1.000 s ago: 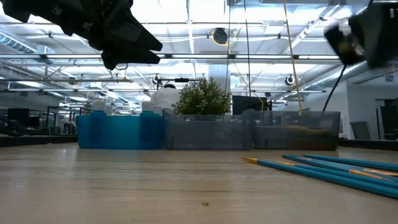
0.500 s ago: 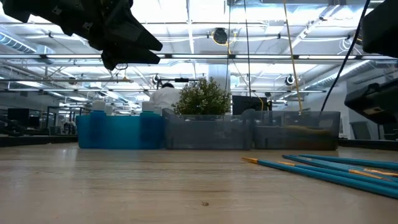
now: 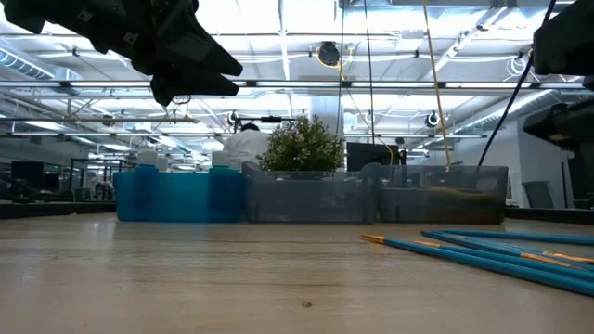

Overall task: Pick & Place Paint Supplies
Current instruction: Put the paint brush into the left black bin

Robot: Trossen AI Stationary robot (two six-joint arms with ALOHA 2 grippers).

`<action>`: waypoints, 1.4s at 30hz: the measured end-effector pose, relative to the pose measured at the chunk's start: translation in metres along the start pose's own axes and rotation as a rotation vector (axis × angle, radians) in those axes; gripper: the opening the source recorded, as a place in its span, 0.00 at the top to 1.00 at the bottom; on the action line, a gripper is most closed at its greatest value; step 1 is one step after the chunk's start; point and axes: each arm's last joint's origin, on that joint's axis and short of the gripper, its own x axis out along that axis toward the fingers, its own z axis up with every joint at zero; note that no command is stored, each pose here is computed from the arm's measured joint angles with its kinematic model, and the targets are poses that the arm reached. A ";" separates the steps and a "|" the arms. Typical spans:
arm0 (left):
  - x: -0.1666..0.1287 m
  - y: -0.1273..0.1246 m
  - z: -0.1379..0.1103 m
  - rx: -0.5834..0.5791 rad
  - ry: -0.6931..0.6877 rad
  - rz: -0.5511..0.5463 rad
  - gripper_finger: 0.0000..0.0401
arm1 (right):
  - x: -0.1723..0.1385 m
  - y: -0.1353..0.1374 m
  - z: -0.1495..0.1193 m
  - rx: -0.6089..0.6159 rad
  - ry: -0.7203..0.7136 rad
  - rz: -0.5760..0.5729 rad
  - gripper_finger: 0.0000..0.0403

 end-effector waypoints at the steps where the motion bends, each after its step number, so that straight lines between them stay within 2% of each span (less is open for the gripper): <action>1: 0.000 0.000 0.000 0.001 0.001 0.001 0.52 | -0.003 -0.002 -0.001 0.007 0.007 -0.011 0.72; 8: 0.000 0.000 0.000 0.001 0.001 0.000 0.52 | -0.016 -0.016 -0.014 0.199 0.119 -0.139 0.75; 11: 0.000 0.000 0.000 0.001 0.001 0.000 0.52 | -0.016 -0.016 -0.019 0.246 0.147 -0.174 0.76; 17: 0.000 0.000 0.000 -0.002 0.002 0.000 0.52 | -0.012 -0.010 -0.026 0.269 0.142 -0.206 0.77; 24: 0.000 0.000 0.000 -0.003 0.002 0.000 0.52 | -0.007 -0.018 -0.038 0.257 0.178 -0.249 0.77; 32: 0.000 0.000 0.000 -0.003 0.001 0.000 0.52 | -0.019 -0.024 -0.041 0.255 0.228 -0.251 0.77; 42: 0.000 0.000 -0.001 -0.003 0.002 0.000 0.52 | -0.039 -0.041 -0.051 0.350 0.268 -0.382 0.77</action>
